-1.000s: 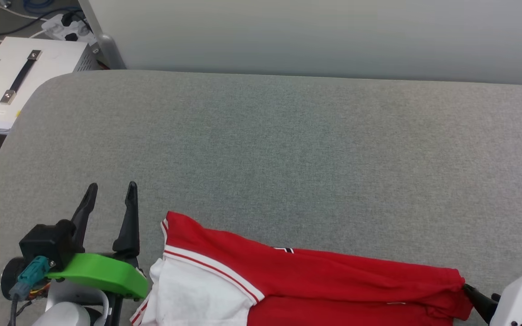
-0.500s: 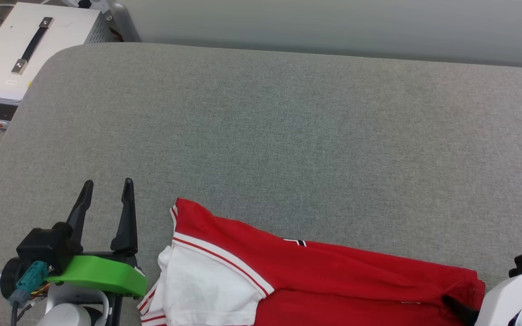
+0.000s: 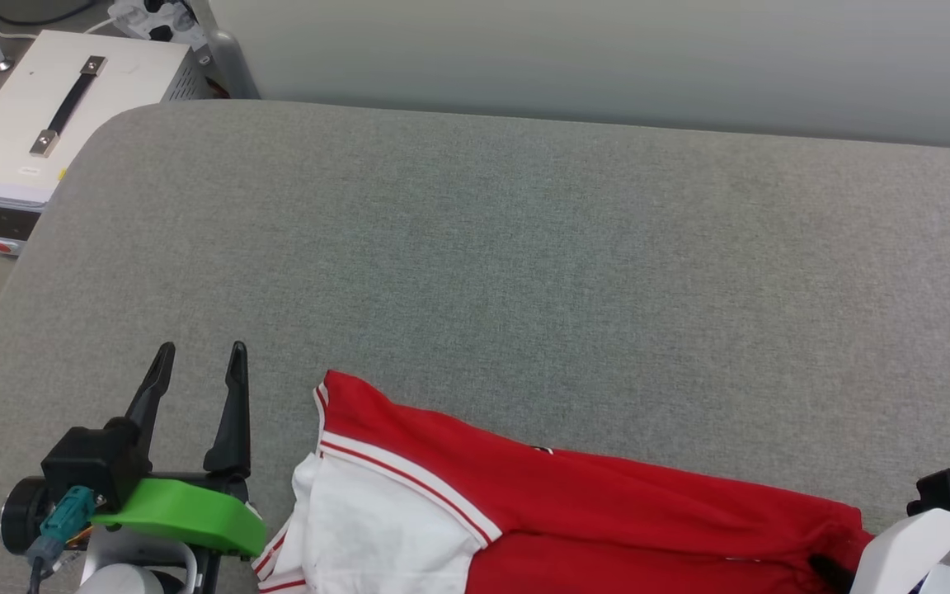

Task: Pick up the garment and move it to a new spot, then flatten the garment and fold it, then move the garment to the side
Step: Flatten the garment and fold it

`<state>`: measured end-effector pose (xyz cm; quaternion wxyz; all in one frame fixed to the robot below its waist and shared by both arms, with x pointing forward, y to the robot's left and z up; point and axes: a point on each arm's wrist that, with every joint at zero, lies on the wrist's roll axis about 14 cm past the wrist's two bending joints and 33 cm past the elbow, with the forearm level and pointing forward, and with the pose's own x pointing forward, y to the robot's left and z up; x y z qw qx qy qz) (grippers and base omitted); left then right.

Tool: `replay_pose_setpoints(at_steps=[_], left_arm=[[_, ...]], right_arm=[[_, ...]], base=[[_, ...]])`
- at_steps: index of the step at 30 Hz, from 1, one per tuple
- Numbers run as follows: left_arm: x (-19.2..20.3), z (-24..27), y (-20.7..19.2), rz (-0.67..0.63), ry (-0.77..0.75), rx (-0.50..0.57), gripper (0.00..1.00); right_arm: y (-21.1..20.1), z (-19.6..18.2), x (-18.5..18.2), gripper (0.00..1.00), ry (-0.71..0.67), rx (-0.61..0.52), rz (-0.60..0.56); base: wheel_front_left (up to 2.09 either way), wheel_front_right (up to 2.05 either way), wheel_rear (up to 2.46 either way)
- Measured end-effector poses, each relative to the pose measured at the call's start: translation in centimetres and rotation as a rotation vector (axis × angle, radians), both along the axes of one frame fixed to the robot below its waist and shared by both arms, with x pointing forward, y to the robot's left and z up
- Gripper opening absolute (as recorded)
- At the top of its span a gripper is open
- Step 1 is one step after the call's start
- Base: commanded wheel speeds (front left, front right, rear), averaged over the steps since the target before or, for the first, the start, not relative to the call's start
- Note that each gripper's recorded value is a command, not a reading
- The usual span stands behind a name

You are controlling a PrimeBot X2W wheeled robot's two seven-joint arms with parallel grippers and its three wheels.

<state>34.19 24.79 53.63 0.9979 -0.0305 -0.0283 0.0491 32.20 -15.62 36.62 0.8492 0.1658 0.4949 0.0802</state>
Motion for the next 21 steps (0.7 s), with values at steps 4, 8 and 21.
replay_pose_setpoints(at_steps=[4, 8, 21], left_arm=[[-0.3, 0.5, -0.1, -0.009, -0.016, 0.015, 1.00], [-0.8, 0.7, -0.4, -0.018, -0.018, 0.021, 1.00], [-0.7, 0.9, -2.0, -0.064, -0.023, 0.020, 1.00]], right_arm=[[-0.9, 1.1, 0.8, 0.00, -0.046, -0.017, -0.029], [-2.6, 2.1, 1.2, 0.00, -0.074, -0.039, -0.077], [-10.8, 6.0, 2.2, 0.00, -0.154, -0.143, -0.283]], base=[[0.00, 0.00, 0.00], [0.00, 0.00, 0.00], [0.00, 0.00, 0.00]])
